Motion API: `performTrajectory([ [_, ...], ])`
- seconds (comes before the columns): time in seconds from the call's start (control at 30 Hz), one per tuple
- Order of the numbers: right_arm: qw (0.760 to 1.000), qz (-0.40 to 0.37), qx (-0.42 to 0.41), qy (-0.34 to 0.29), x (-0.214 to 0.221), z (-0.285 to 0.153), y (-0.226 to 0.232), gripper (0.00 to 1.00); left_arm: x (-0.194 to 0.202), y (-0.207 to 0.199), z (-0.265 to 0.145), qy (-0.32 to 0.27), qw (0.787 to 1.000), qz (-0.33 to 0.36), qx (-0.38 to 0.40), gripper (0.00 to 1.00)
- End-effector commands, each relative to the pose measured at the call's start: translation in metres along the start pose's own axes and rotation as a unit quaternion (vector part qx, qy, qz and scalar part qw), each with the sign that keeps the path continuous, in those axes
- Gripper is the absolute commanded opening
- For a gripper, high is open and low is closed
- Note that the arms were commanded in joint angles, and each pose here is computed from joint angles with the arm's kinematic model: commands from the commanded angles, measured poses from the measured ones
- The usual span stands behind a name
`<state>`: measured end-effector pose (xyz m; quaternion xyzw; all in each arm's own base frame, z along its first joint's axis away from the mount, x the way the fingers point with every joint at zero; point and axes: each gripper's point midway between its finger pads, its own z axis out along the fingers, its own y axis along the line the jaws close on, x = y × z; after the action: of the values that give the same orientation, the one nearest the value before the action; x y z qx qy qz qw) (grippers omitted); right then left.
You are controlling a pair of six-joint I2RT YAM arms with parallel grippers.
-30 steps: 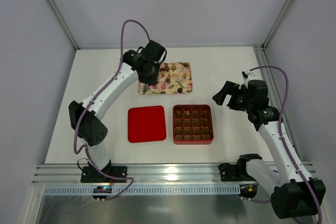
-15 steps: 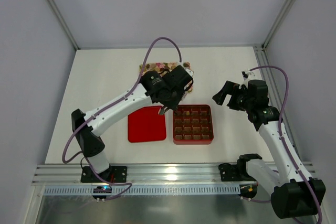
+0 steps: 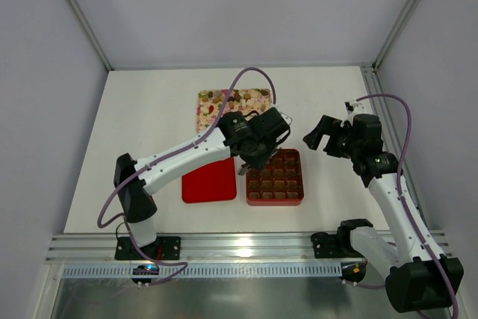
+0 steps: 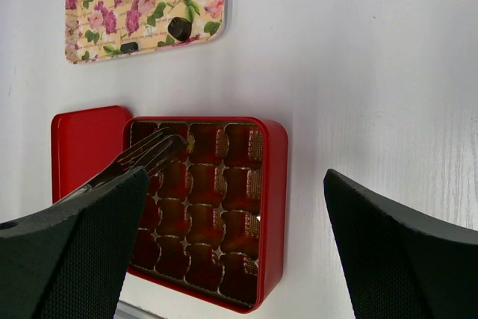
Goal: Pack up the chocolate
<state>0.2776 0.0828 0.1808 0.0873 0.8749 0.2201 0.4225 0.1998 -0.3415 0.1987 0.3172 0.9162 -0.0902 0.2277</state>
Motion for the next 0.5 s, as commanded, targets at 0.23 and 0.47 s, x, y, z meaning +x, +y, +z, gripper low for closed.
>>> performTrajectory([
  [0.23, 1.000, -0.009, -0.004, -0.020, -0.010, -0.005, 0.004, 1.00, -0.004, -0.018, 0.014, -0.003, 1.000, -0.002, 0.021, 0.18],
  [0.47, 1.000, -0.010, -0.004, -0.019, -0.009, -0.005, 0.004, 1.00, -0.003, -0.018, 0.021, 0.001, 1.000, 0.000, 0.017, 0.24],
])
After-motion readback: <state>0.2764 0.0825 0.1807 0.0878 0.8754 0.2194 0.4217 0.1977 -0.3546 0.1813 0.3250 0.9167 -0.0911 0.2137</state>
